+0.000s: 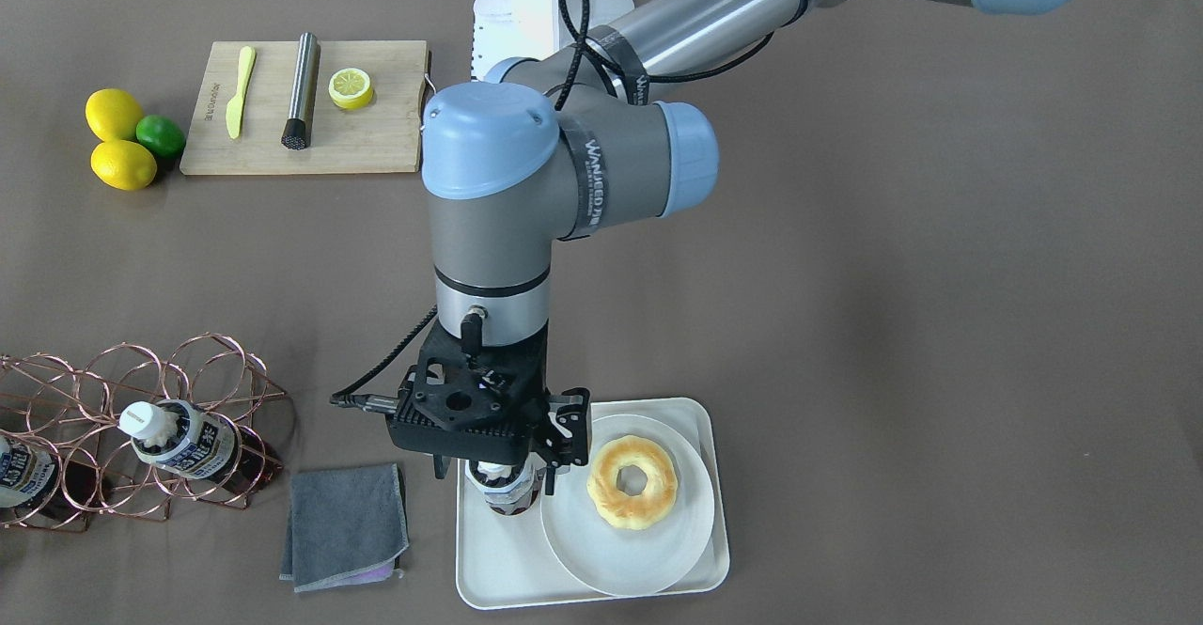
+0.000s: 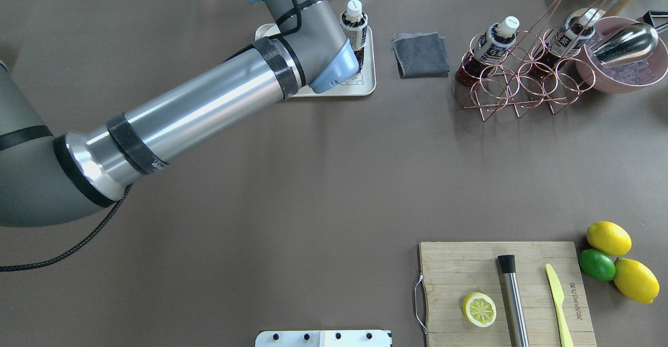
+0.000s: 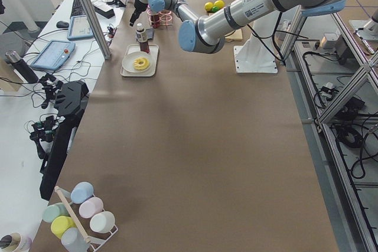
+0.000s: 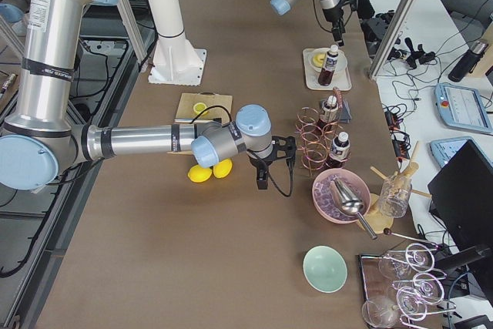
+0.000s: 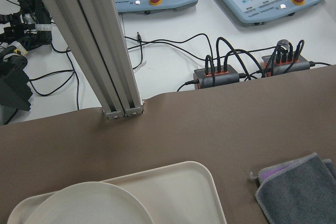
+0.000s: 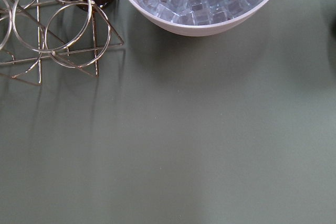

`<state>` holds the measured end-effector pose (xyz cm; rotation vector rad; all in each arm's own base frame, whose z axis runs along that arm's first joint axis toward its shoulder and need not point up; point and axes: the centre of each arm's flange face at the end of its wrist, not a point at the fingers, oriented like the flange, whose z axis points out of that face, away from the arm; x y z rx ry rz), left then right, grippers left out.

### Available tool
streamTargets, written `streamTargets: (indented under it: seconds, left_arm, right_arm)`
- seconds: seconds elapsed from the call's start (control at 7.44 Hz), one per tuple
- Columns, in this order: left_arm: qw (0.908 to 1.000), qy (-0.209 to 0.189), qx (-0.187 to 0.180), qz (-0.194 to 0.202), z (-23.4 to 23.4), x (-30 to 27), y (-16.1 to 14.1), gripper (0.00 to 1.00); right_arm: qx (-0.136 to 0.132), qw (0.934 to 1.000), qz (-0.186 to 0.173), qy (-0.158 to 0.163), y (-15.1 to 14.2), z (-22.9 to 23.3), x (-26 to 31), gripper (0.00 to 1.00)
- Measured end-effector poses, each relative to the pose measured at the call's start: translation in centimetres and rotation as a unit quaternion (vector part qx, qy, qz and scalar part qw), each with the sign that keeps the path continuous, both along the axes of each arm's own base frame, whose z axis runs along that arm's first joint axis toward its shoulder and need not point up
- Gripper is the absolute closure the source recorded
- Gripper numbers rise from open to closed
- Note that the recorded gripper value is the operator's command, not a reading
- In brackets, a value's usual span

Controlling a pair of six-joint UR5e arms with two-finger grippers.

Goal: Place tea on tray

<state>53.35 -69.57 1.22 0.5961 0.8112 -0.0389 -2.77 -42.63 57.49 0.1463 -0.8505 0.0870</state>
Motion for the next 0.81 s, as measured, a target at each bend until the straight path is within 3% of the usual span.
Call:
streamTargets:
  seconds: [0.27, 0.54, 0.81]
  left_arm:
    - [0.9988, 0.031, -0.020, 0.033, 2.7, -8.1, -1.5, 0.02]
    - [0.9966, 0.042, -0.031, 0.064, 10.7, -17.9, 0.7, 0.02]
    - [0.9943, -0.005, -0.016, 0.106, 21.9, -28.6, 3.0, 0.01]
  right_arm:
    - [-0.003, 1.0000, 0.003, 0.001, 0.3, 0.3, 0.3, 0.00]
    - [-0.016, 0.9998, 0.012, 0.010, 1.9, 2.1, 1.8, 0.00]
    - [-0.021, 0.9993, 0.005, 0.031, 3.7, 4.7, 4.7, 0.00]
